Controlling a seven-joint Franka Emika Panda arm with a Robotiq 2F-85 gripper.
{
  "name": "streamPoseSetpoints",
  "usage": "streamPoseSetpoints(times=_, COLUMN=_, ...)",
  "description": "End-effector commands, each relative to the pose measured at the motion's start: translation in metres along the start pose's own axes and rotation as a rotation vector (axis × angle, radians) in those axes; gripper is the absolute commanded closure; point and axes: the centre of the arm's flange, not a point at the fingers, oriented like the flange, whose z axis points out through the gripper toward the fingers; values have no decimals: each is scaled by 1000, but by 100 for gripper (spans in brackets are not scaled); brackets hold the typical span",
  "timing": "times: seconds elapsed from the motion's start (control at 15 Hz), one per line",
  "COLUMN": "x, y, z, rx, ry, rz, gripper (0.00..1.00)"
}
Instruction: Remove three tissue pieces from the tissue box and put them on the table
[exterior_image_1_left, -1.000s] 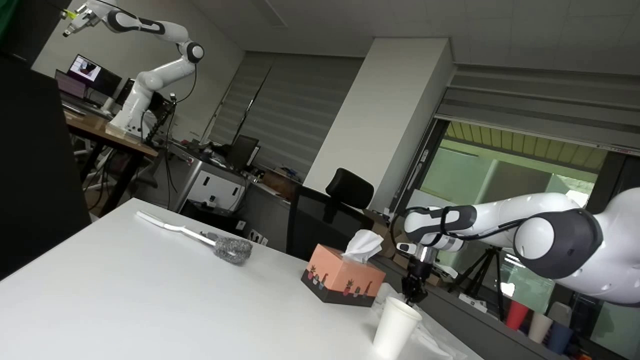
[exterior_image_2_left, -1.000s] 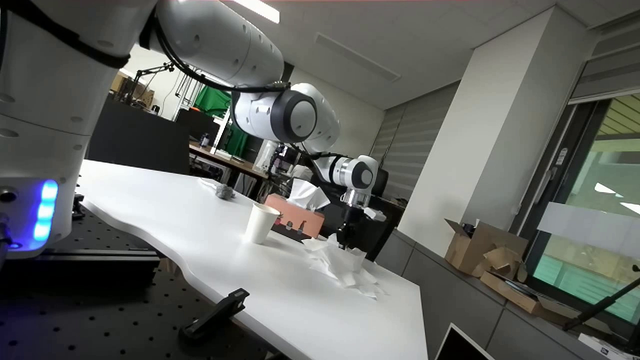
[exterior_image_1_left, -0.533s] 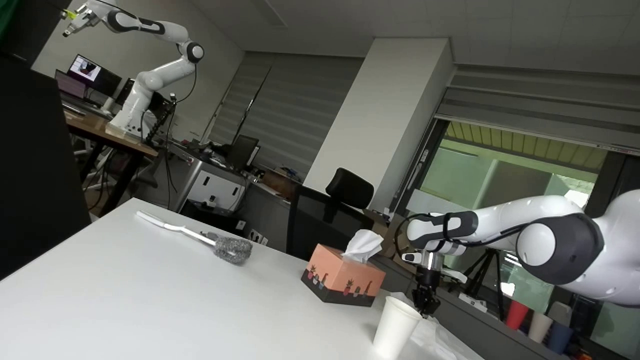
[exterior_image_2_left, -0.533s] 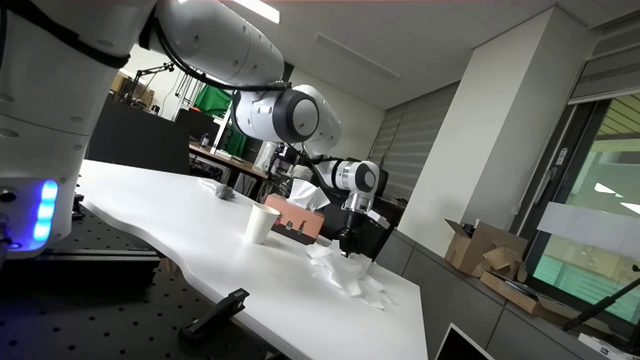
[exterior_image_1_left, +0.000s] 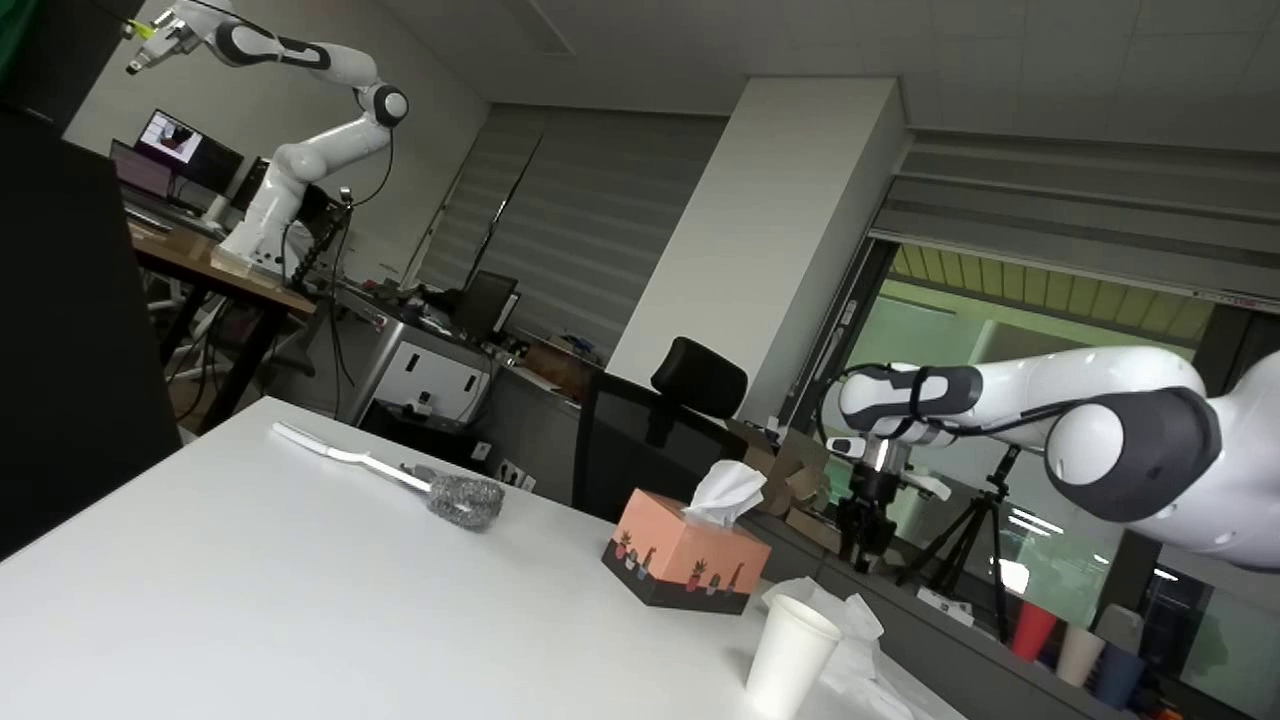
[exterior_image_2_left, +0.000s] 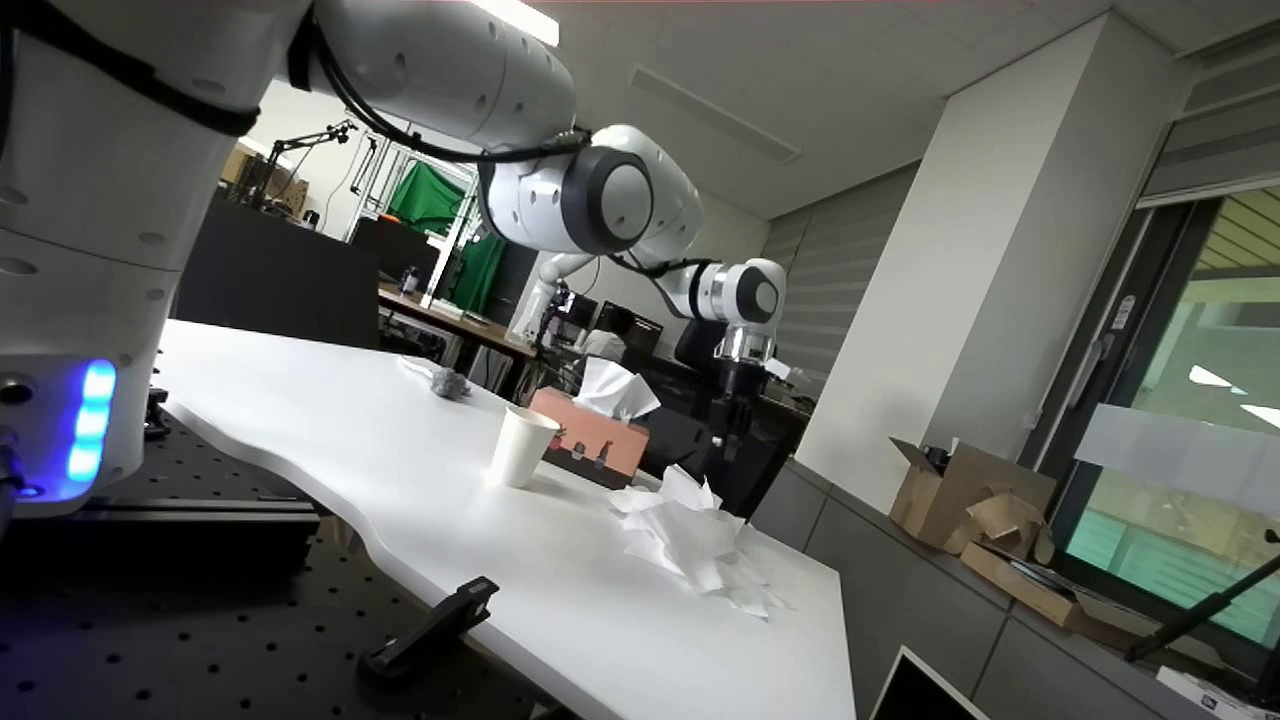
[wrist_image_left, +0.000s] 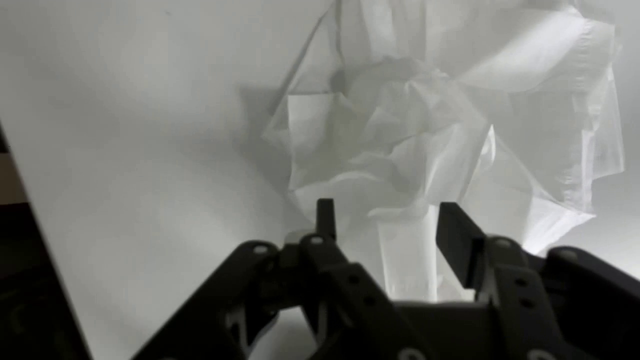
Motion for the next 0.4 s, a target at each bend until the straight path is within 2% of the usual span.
streamPoseSetpoints(times=0.0, x=-14, y=-42, z=-82, rx=-83, ry=4, rz=22, gripper=12)
streamPoseSetpoints(times=0.13, x=-15, y=-42, z=-108, rx=-72, ry=28, rz=-4, gripper=2)
streamPoseSetpoints(times=0.2, x=-16, y=4, z=-88, rx=-78, ry=3, rz=6, gripper=17)
streamPoseSetpoints(times=0.33, x=-17, y=1, z=-110, rx=-78, ry=15, rz=-4, gripper=3)
